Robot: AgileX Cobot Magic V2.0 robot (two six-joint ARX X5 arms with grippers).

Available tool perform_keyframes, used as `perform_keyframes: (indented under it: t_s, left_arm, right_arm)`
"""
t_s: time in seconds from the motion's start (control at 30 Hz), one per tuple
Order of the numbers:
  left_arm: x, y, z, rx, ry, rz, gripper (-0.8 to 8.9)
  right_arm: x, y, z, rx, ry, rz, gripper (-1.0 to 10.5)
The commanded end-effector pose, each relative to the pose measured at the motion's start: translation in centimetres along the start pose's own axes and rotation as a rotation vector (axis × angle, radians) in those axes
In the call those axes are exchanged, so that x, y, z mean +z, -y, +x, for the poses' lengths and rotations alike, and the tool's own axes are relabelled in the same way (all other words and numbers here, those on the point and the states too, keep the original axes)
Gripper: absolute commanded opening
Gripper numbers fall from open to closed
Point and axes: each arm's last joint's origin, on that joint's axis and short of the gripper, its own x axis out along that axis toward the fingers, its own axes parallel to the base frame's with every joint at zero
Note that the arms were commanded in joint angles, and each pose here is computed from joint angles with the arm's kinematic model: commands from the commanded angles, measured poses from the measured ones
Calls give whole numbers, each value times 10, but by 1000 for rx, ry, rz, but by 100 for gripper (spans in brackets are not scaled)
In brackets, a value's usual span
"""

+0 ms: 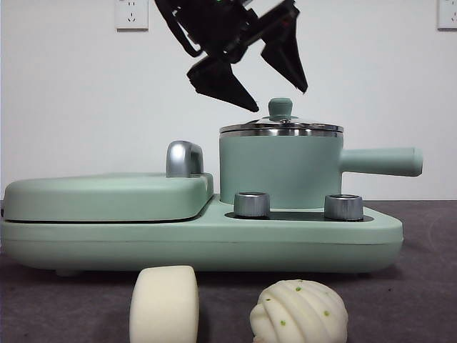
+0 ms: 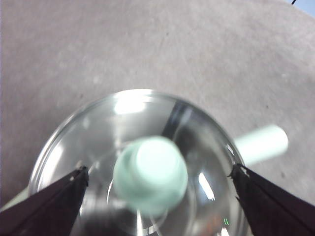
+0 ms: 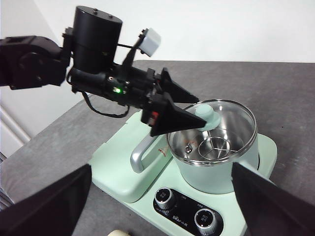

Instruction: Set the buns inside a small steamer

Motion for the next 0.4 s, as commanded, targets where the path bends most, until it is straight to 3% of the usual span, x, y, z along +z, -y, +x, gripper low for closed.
perform_keyframes:
  t_s: [0.03, 0.13, 0.3, 0.4]
  left_arm:
    - [3, 3, 10, 4, 20, 33, 463]
    - [1, 3, 14, 20, 13, 39, 453]
    - [-4, 1, 22, 21, -12, 44, 282]
    - [-5, 1, 25, 21, -19, 52, 242]
  right_arm:
    - [4, -2, -1, 5, 10, -10, 455]
    - [4, -2, -1, 5, 10, -10, 455]
    - [4, -2, -1, 5, 10, -10, 455]
    - [4, -2, -1, 5, 9, -9, 455]
